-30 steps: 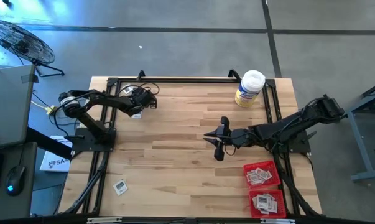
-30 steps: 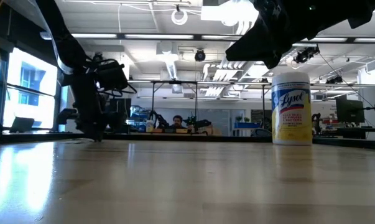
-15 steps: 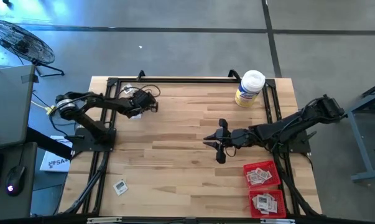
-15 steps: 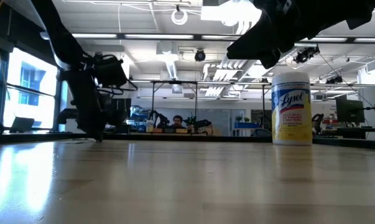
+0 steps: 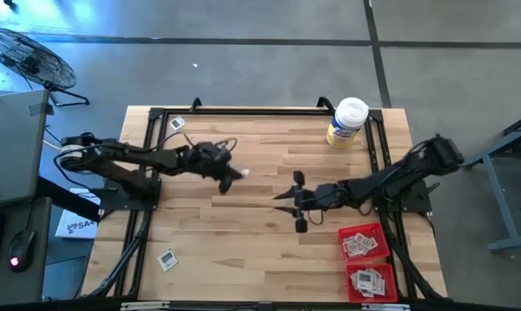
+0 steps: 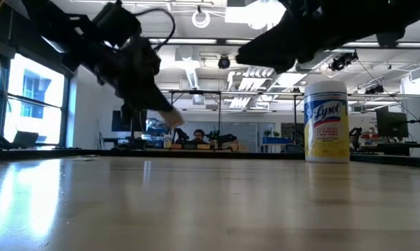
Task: Pick & Place First Aid Supplies
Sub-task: Put the white ointment pack into the top red bin
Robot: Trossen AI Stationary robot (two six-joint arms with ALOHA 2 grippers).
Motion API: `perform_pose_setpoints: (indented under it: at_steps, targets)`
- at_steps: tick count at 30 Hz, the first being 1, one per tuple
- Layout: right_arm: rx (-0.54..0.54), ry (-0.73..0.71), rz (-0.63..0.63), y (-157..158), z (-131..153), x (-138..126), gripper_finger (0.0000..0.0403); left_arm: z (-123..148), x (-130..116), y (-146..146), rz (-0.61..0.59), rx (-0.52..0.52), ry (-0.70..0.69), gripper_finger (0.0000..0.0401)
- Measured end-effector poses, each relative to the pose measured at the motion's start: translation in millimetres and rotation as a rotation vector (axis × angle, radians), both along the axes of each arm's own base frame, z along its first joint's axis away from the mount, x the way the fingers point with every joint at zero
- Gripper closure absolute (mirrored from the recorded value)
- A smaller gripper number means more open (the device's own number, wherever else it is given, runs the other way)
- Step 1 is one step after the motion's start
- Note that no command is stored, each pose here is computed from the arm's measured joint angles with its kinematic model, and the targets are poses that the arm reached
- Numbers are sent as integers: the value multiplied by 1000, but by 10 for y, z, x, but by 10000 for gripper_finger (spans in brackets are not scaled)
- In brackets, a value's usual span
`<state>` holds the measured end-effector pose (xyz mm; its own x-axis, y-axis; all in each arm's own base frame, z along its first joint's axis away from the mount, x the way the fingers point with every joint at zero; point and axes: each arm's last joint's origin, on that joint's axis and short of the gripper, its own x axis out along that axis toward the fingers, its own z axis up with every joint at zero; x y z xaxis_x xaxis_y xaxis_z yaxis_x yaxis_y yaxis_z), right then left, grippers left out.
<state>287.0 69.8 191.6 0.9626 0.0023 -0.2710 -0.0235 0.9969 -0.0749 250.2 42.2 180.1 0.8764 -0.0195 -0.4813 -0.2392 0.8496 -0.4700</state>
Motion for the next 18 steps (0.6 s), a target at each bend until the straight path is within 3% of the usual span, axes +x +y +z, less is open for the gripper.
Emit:
perform_pose_setpoints:
  at_steps: [5, 9, 13, 18]
  targets:
    - [-127, -50, -8, 55, -178, 236, 243, 104, 94, -356, -297, 17, -152, 396]
    - [-228, -18, -70, 88, -241, 487, 238, 155, 125, -592, -425, 47, -236, 396]
    - [-304, 12, -84, 136, -190, 703, 247, 171, 123, -708, -434, 75, -252, 396]
    - [-310, 107, 5, 183, -140, 819, 274, 176, 126, -715, -418, 84, -255, 396]
